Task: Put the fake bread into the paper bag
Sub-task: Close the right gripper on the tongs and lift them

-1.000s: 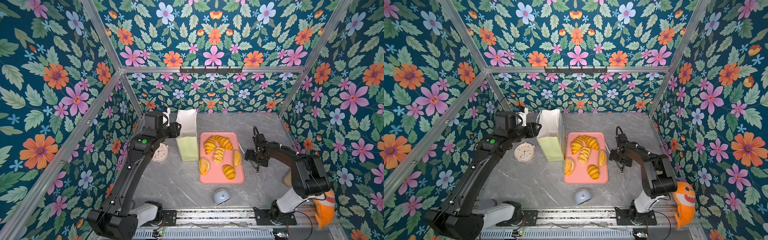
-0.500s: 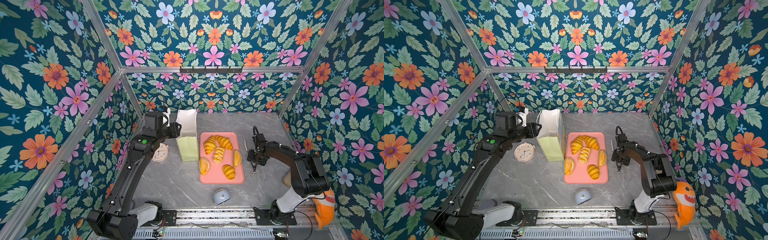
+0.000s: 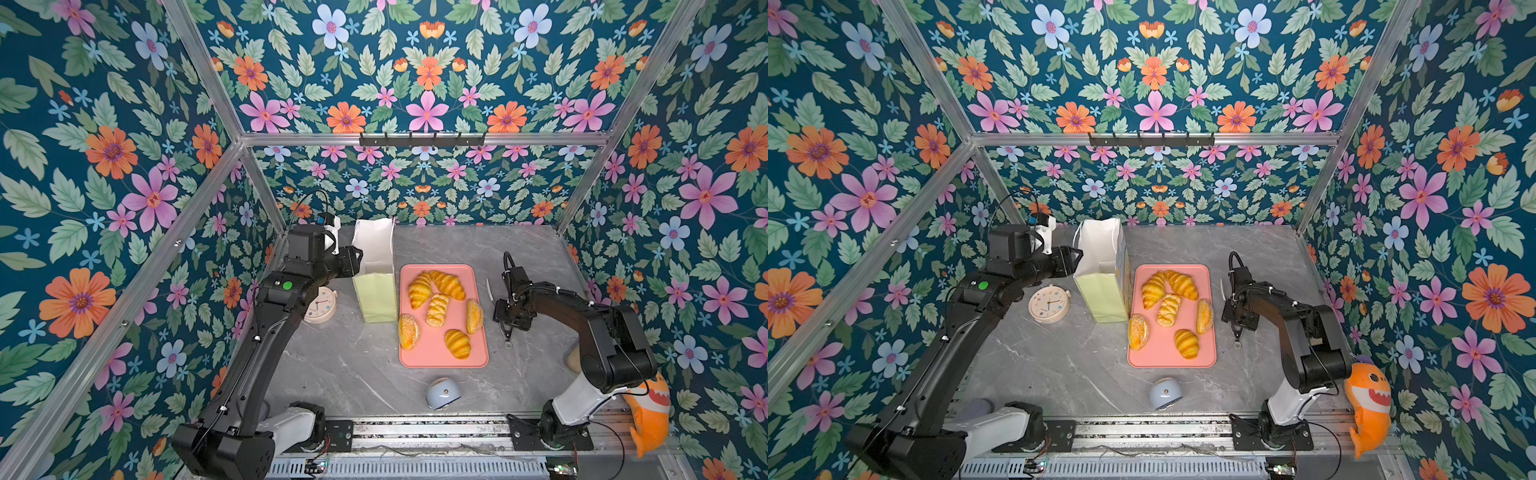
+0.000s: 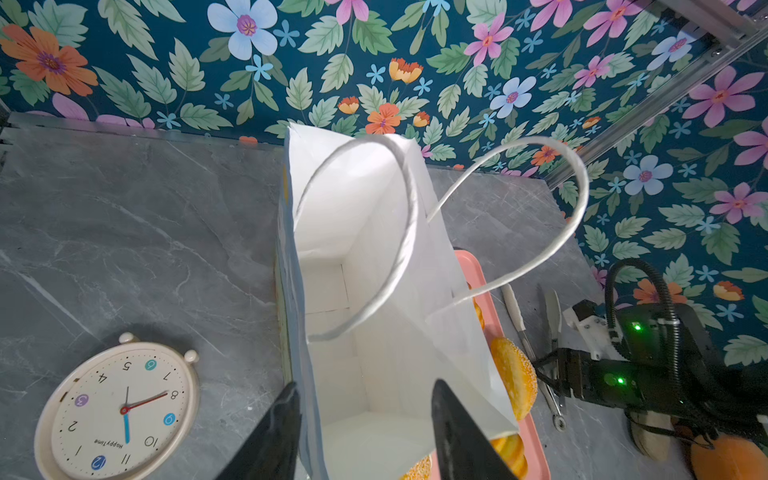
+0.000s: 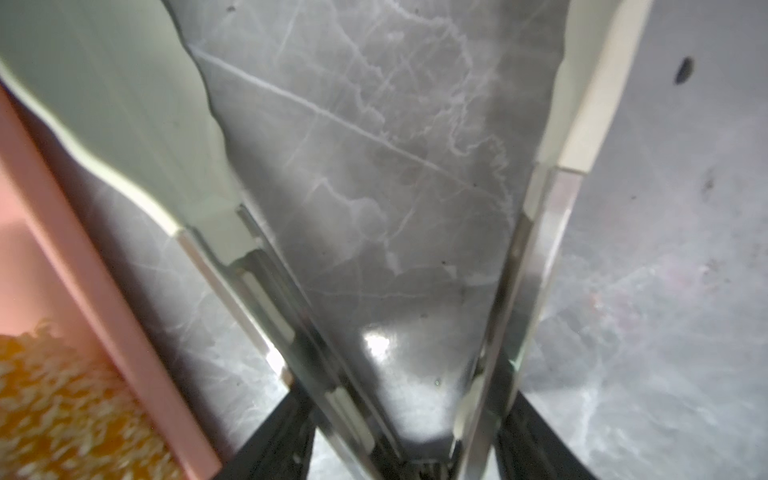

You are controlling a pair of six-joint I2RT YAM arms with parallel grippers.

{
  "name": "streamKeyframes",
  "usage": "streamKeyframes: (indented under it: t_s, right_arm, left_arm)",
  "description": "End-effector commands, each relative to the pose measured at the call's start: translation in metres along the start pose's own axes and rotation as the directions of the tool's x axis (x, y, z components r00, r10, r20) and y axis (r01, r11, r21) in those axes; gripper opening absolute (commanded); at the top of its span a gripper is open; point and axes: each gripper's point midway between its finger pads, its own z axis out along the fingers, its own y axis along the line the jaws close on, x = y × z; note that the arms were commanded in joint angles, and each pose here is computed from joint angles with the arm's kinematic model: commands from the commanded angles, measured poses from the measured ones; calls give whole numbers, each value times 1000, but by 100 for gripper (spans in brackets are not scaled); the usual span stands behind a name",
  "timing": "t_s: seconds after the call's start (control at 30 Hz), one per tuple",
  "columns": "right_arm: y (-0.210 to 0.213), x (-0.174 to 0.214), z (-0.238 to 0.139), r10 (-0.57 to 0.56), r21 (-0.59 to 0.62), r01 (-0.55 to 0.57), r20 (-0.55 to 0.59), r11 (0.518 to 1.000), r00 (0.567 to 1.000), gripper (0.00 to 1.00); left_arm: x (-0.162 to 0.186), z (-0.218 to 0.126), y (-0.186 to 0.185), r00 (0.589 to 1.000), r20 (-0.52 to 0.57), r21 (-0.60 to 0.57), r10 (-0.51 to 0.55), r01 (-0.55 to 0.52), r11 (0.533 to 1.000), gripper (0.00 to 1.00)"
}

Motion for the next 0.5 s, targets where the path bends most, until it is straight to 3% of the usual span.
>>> streamKeyframes:
  t_s: [0.0, 0.23, 0.33, 0.47]
  right_arm:
    - [-10, 18, 6, 5, 51, 0, -82, 999, 997, 64]
    - [-9, 16, 7, -10, 53, 14, -79, 999, 997, 57]
    - [-7, 15, 4, -18, 37, 20, -72, 999, 997, 42]
    - [-3, 14, -3, -21, 9, 22, -64, 1000, 998, 37]
  left_arm:
    - [-3, 2, 0, 1000, 13, 3, 19, -19, 1000, 52]
    - [-3, -2, 1, 1000, 21, -7, 21, -20, 1000, 52]
    - [-4, -3, 0, 1000, 20, 0, 21, -21, 1000, 52]
    - [-4, -4, -4, 999, 25, 17, 21, -21, 1000, 52]
